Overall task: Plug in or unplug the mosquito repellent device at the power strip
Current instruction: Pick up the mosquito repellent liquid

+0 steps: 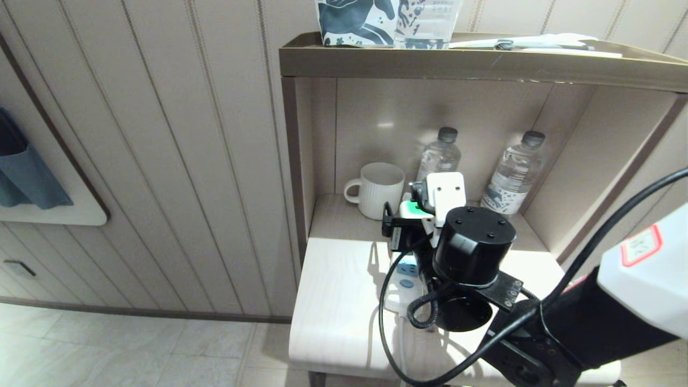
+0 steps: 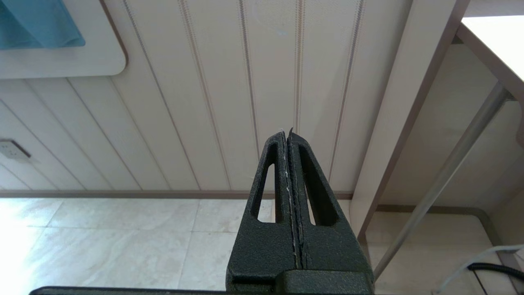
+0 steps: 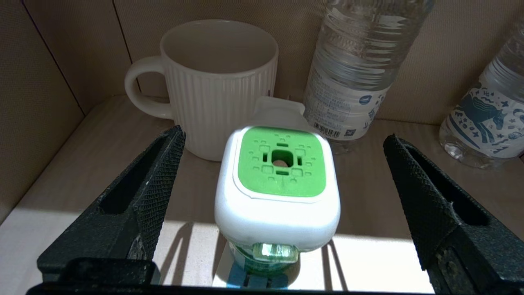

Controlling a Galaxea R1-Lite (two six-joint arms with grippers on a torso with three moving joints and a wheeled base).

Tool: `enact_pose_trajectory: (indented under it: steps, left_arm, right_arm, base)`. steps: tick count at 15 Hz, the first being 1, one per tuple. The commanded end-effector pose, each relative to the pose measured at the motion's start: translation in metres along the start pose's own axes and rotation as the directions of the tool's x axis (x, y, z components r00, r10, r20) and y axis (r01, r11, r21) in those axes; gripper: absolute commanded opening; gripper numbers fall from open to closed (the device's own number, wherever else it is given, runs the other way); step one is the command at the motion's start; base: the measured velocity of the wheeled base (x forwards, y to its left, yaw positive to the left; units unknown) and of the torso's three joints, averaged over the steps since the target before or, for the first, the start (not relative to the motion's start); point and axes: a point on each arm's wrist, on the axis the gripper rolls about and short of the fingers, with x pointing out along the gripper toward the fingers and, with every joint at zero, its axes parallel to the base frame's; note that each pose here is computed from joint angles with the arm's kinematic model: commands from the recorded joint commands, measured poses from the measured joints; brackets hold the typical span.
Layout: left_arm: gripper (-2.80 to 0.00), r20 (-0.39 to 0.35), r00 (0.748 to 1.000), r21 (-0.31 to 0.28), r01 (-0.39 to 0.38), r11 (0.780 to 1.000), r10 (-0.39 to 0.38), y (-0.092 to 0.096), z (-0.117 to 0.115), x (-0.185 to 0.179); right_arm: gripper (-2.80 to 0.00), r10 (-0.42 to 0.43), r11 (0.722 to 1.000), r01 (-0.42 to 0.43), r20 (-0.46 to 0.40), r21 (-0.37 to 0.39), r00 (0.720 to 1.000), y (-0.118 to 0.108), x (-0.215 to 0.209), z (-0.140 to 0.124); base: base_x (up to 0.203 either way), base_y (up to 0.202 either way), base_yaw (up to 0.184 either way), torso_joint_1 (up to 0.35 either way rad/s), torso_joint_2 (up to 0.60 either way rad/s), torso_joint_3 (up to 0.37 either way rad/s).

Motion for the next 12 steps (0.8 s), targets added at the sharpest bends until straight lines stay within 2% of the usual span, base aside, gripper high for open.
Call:
enact_pose_trajectory:
  steps: [1,12]
  left_arm:
    - [-2.80,-0.001,1.000,0.002,0.000,1.000,0.000,0.000,0.000,0.000]
    - [-2.80,-0.001,1.000,0.000,0.001,1.000,-0.001,0.000,0.000,0.000]
  right_arm:
    - [0.00,-0.005,1.000,0.005,0.004,0.001,1.000,-0.001,0.004,-0.002]
    - [0.00,-0.007,1.000,0.007,0.018,-0.001,1.000,0.005,0.019,-0.004]
  base:
    - [0.000,0.000,0.000,0.000,0.00,0.000]
    - [0.000,0.000,0.000,0.000,0.00,0.000]
